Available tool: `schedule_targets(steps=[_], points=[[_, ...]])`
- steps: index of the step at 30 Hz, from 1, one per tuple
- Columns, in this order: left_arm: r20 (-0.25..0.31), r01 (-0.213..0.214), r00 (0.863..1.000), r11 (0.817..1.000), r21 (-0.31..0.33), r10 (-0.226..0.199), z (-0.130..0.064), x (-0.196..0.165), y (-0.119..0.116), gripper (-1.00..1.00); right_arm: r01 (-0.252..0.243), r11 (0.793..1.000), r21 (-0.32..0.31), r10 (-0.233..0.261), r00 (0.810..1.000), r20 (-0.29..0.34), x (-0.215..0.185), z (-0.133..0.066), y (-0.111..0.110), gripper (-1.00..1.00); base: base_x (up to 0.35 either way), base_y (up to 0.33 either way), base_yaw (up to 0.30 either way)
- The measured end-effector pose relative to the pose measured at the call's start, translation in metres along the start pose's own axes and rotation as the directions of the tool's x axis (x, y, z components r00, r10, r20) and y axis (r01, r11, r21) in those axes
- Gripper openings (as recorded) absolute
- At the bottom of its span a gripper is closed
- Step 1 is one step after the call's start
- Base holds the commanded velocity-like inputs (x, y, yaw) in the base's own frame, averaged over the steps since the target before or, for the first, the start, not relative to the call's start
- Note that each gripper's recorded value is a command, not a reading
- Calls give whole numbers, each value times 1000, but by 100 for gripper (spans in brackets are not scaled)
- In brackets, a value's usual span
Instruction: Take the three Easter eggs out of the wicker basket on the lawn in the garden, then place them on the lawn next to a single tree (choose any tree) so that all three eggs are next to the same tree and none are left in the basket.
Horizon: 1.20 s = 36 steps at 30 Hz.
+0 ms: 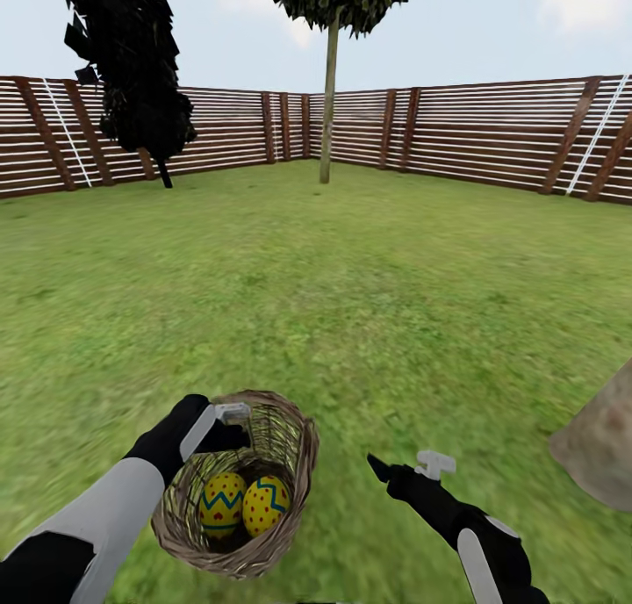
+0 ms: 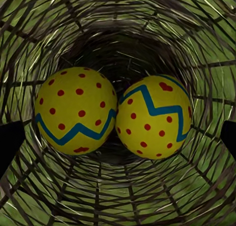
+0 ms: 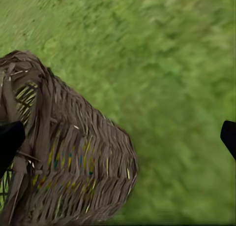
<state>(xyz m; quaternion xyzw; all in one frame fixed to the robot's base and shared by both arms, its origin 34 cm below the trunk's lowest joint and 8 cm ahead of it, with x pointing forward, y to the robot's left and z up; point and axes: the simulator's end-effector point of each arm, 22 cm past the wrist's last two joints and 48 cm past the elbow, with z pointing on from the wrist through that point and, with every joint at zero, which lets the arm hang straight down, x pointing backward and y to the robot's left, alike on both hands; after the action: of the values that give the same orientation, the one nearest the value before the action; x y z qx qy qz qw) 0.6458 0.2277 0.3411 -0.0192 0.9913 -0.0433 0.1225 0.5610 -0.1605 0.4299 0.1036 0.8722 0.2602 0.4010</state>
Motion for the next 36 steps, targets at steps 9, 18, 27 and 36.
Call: schedule_targets(steps=[9, 18, 27, 36], points=[[-22, 2, 1000, 1000, 5, -2, 19, 8, 0, 100, -14, 1000, 14, 14, 999, -31, 14, 8, -10, 100, 0, 0, 0], [-56, 6, 998, 999, 52, -3, 38, 20, -9, 100, -27, 999, 30, 29, 998, -64, 29, 15, -20, 100, 0, 0, 0], [-89, 15, 996, 996, 91, -7, 56, 32, -14, 100, -40, 998, 45, 44, 995, -95, 44, 21, -30, 100, 0, 0, 0], [-107, 23, 994, 995, 94, -13, 74, 41, -12, 100, -50, 997, 58, 57, 990, -126, 60, 28, -38, 100, 0, 0, 0]])
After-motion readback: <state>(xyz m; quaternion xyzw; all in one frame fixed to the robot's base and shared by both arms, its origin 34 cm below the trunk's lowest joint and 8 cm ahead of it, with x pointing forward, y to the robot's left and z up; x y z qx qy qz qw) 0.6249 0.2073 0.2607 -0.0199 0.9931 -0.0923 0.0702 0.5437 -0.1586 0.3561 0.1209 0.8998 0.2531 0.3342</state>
